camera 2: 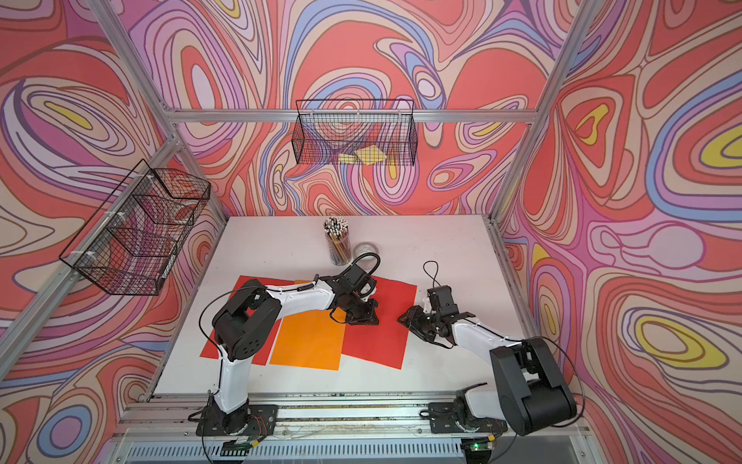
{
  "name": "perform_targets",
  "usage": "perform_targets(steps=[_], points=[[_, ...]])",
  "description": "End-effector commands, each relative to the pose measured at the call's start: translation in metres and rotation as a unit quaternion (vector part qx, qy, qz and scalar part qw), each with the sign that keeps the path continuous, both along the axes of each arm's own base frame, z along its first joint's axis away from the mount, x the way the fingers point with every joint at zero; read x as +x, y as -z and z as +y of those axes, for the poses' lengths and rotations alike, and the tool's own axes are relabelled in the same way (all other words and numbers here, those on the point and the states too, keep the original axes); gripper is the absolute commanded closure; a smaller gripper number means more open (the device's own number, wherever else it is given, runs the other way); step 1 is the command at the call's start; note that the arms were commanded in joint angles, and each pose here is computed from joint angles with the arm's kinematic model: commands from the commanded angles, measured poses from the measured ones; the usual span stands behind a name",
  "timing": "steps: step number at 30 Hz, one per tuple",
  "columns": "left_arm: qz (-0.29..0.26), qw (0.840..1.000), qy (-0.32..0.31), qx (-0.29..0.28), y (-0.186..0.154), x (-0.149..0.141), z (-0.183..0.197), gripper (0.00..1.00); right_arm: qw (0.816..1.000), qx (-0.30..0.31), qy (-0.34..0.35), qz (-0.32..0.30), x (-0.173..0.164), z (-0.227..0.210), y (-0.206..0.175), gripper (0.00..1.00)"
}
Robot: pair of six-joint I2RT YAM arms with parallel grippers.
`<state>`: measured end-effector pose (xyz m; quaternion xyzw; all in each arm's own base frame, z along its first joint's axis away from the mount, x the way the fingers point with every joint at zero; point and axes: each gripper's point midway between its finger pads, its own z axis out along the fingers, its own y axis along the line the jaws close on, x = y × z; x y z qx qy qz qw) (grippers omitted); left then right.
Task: Fold the rectangular paper in half along the long edge
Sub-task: Fold the paper at the center of the board.
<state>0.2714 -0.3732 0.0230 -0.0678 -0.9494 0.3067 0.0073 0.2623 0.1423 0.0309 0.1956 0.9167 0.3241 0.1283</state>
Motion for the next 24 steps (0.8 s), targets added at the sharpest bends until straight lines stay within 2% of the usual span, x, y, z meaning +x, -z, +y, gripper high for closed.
perform_targets(steps=[1,13,20,24], points=[[0.007,1.000,0.001,0.018,0.008,0.001,0.003,1.00,0.999,-0.016,-0.001,0.044,-0.020,-0.005,0.024,0.44],[0.017,1.000,-0.001,0.017,0.017,0.000,0.002,1.00,0.997,0.071,-0.033,0.016,-0.009,0.024,0.017,0.45],[0.019,1.000,-0.001,0.017,0.019,0.000,0.001,1.00,0.988,0.137,-0.066,-0.024,-0.006,0.044,-0.013,0.45],[0.020,1.000,-0.002,0.016,0.019,0.000,0.000,1.00,0.986,0.143,-0.086,-0.024,-0.010,0.059,-0.012,0.44]])
